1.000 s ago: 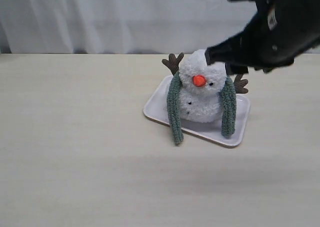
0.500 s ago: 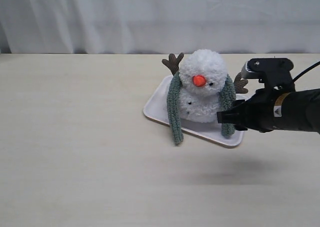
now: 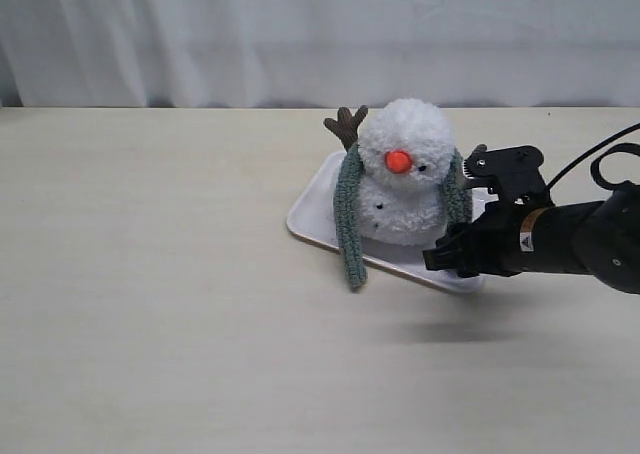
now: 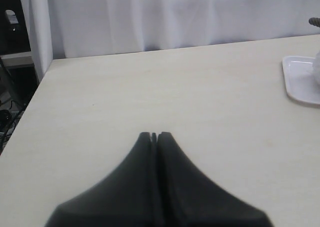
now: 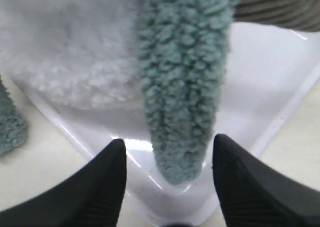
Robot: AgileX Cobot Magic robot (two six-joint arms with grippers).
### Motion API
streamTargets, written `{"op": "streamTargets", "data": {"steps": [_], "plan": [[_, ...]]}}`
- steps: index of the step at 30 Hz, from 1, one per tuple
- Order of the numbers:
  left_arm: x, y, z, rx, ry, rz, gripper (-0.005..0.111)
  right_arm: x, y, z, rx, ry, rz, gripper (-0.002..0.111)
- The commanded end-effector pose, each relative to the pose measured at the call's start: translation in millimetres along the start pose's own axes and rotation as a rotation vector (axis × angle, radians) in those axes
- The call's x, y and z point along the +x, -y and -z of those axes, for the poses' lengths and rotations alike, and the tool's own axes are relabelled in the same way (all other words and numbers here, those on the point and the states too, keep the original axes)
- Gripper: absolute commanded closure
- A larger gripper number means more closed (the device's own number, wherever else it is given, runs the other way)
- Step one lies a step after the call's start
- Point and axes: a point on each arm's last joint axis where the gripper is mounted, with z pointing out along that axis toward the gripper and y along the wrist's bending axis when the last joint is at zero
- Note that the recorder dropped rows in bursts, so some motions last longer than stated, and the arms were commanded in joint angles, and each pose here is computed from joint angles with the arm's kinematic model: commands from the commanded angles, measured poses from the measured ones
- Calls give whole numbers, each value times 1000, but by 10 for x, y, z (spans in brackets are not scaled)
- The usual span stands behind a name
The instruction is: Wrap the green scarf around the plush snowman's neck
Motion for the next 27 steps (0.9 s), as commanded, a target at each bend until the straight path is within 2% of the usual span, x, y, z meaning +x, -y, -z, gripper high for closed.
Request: {"op": "streamTargets", "data": {"steps": [1,4,10,17,19,24,27], "plan": [[-7,4,0,7,14,-2,107,-19,117,6,24,6,23,58],[-7,4,0,7,14,-2,107,-15,214,15,45,7,-24,58],[-7,4,0,7,14,-2,107,-55,105,-17,-12,66,31,58],[-7,4,0,7,14,-2,107,1,101,-205,-27,36,-33,58],[-7,4,0,7,14,-2,107,28,103,-234,-27,24,-55,65],[-7,4,0,7,14,-2,107,39,101,-244,-30,18,-76,104],[-7,4,0,7,14,-2,107,48,89,-244,-43,7,-120,104]]}}
